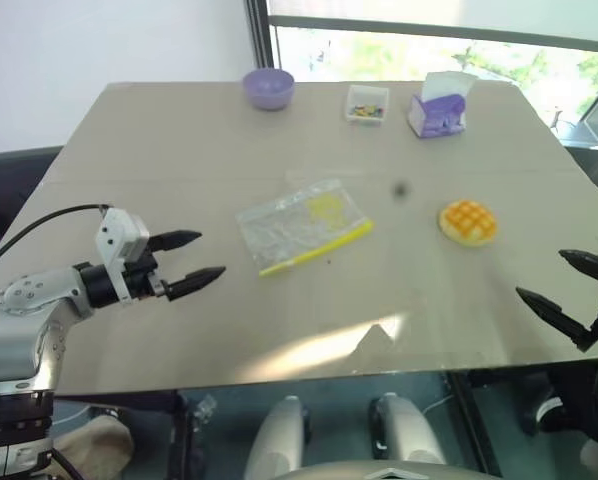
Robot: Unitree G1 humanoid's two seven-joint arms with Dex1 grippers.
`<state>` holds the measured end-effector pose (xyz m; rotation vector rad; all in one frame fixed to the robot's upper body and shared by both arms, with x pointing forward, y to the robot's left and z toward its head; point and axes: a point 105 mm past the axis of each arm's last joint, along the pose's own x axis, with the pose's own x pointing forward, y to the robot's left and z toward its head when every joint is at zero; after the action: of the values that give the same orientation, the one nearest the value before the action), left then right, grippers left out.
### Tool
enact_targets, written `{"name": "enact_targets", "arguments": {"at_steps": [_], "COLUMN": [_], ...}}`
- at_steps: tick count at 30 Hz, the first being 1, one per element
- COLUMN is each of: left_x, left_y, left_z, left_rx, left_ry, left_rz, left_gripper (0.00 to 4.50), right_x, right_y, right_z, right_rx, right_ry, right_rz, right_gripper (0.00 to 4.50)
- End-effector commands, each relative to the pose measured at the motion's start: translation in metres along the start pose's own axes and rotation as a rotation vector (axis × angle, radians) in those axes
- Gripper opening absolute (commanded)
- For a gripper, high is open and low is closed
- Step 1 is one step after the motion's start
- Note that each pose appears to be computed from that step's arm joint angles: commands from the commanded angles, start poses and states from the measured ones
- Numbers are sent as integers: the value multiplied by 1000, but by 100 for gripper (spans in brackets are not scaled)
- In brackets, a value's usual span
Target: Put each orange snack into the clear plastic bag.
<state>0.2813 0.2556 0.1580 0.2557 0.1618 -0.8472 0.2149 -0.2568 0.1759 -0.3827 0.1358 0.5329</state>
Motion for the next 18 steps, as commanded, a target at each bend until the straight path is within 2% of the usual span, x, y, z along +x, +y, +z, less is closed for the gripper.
{"name": "enact_targets", "arguments": {"at_steps": [1,11,14,18], "left_x": [-2,3,6,19], "left_y": [3,21,19,2], "left_z": [12,12,4,-10], "left_rx": [15,-267,-399,-722], "left_ry": [-28,-59,35,177], "left_rz": [10,134,141,62], "left_gripper": [447,447,447,447], "right_x": [-1,12,19,35], "right_y": [1,12,20,40], "right_z": [13,24,30,43], "right_rx": [-47,-61,-65,-78], "right_ry": [-25,-70,-100,-160], "right_rz": [-8,-7,18,85], "right_gripper": [450,450,450,450]}}
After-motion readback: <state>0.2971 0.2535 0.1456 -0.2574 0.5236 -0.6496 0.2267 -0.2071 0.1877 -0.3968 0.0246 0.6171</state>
